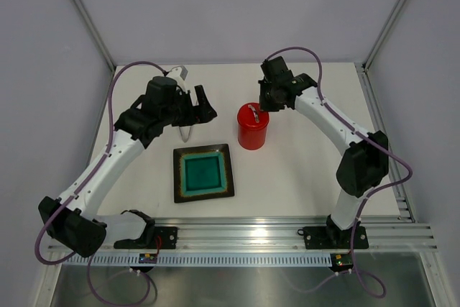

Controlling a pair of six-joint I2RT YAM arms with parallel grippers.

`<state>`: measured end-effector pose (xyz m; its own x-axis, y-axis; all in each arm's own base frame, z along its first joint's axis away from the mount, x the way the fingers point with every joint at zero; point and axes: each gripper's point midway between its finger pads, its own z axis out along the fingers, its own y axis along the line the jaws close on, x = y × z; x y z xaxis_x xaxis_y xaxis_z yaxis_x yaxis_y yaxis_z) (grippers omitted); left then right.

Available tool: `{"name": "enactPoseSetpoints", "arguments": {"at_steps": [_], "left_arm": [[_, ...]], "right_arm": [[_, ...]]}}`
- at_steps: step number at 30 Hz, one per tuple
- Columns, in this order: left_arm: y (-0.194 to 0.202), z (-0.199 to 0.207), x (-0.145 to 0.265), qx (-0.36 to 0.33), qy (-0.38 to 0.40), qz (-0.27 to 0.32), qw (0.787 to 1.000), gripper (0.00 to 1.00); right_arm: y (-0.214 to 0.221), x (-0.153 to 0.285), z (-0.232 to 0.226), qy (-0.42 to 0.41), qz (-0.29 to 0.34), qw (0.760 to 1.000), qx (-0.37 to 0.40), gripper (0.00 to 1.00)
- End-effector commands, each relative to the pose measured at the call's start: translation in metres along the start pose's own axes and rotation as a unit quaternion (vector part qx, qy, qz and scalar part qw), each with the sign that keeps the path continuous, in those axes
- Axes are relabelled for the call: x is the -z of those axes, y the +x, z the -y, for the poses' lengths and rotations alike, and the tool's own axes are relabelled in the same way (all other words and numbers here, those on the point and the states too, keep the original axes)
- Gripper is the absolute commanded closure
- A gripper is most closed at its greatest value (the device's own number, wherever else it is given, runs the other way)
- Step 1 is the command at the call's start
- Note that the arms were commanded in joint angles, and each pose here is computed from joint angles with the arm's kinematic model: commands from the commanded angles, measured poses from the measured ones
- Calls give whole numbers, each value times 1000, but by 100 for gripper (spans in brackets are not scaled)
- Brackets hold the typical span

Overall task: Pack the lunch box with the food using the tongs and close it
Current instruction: Close the box lid on the packing box, then reset both arms

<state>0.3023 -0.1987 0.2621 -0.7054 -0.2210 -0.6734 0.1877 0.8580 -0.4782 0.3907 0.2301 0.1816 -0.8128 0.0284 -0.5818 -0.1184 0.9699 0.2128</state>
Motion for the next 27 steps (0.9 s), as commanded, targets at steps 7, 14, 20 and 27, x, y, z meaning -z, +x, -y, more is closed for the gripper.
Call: {"name": "enactPoseSetpoints", "arguments": {"at_steps": [7,14,20,27], "left_arm": [[-18,2,20,-15,0,46,999,9],[-32,-9,37,-43,-38,70,996,2],[-41,-16,50,-73,-66,78,992,1],[-52,-17,55,-84,-76,93,989,1]], "right_arm": [[-61,104,32,62,160,985,-27,43],[-61,145,90,138,236,957,-100,0],[-33,144,116,183,225,950,-119,1],[-9,138,129,206,208,948,-124,0]]}}
